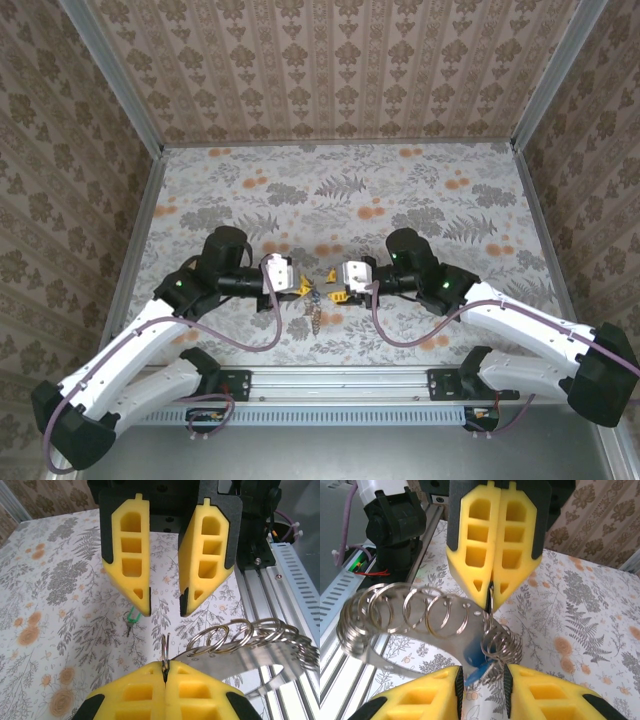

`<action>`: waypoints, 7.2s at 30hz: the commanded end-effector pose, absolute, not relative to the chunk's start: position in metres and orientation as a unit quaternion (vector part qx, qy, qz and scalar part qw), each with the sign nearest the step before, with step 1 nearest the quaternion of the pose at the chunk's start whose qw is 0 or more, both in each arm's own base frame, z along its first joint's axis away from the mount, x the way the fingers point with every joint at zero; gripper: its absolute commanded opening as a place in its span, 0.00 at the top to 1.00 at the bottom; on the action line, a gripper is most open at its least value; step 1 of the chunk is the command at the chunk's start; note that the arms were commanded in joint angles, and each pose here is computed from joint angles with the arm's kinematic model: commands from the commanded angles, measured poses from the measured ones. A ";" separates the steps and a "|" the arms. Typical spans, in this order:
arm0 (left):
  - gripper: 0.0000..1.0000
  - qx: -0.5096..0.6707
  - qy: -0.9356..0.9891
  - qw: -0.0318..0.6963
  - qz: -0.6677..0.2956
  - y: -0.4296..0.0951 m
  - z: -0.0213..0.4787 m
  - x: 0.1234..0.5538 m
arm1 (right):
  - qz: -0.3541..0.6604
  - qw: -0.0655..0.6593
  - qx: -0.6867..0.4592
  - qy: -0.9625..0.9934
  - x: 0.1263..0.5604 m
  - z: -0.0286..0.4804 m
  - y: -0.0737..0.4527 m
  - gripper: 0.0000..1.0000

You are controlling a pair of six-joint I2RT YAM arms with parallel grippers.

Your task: Put the keys on the keyring

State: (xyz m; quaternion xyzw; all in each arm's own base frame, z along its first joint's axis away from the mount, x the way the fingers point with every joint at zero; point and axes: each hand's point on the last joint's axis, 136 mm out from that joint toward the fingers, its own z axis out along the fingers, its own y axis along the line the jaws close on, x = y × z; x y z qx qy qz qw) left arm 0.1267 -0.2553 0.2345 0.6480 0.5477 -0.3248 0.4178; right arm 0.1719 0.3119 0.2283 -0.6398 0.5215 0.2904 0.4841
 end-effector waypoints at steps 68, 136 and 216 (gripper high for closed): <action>1.00 0.651 0.411 0.511 -0.383 -0.275 0.279 0.110 | 0.339 0.569 -0.589 0.464 0.157 0.269 0.320 0.85; 1.00 0.662 0.517 0.429 -0.333 -0.290 0.232 0.140 | 0.257 0.502 -0.597 0.570 0.192 0.239 0.321 1.00; 1.00 0.610 0.508 0.545 -0.269 -0.248 0.211 0.191 | 0.260 0.051 0.239 0.934 0.272 0.015 0.166 0.71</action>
